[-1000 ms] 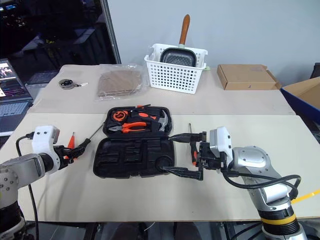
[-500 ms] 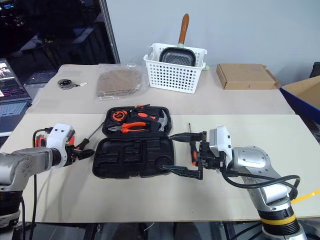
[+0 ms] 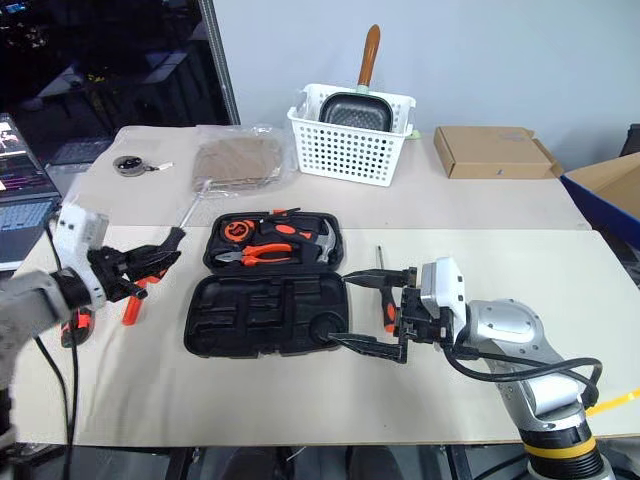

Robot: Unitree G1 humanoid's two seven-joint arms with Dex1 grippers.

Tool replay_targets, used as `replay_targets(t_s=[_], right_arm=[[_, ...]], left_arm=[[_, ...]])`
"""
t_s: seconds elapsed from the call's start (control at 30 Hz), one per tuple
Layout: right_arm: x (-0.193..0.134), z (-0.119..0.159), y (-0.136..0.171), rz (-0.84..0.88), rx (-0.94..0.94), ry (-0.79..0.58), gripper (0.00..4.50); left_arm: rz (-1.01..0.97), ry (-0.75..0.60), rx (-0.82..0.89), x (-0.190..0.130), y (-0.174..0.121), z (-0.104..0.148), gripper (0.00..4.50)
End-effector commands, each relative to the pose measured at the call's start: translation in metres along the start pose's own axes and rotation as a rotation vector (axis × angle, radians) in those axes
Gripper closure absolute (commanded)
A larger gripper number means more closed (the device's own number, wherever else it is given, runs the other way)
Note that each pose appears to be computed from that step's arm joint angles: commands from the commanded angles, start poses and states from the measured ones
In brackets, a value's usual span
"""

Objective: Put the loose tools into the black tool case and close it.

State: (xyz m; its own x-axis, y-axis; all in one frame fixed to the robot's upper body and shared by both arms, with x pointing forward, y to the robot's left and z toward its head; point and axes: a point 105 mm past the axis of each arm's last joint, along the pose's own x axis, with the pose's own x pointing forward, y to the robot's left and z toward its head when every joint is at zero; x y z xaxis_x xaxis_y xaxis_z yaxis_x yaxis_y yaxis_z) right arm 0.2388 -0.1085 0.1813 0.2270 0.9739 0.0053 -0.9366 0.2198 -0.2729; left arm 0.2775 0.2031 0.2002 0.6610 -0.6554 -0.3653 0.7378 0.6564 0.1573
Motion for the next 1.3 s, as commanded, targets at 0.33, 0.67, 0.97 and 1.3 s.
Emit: replay_targets(t_s=[0.33,0.67,0.97,1.3], right_arm=[[-0.01,0.015,-0.001,-0.046,-0.085,0.01,0.0],[-0.033,0.009,0.001,-0.147,-0.085,0.087,0.0],[-0.05,0.002,-0.002,-0.145,-0.072,0.159,0.0],[-0.066,-0.002,-0.006,-0.121,-0.065,0.203,0.0]], left_arm=[[-0.257,0.241,0.405,0.08,0.013,-0.014,3.63],[-0.368,0.38,0.546,0.081,0.031,-0.041,3.63],[-0.39,0.381,0.556,0.09,0.027,-0.044,3.63],[-0.357,0.4,0.59,0.094,0.037,-0.048,2.43]])
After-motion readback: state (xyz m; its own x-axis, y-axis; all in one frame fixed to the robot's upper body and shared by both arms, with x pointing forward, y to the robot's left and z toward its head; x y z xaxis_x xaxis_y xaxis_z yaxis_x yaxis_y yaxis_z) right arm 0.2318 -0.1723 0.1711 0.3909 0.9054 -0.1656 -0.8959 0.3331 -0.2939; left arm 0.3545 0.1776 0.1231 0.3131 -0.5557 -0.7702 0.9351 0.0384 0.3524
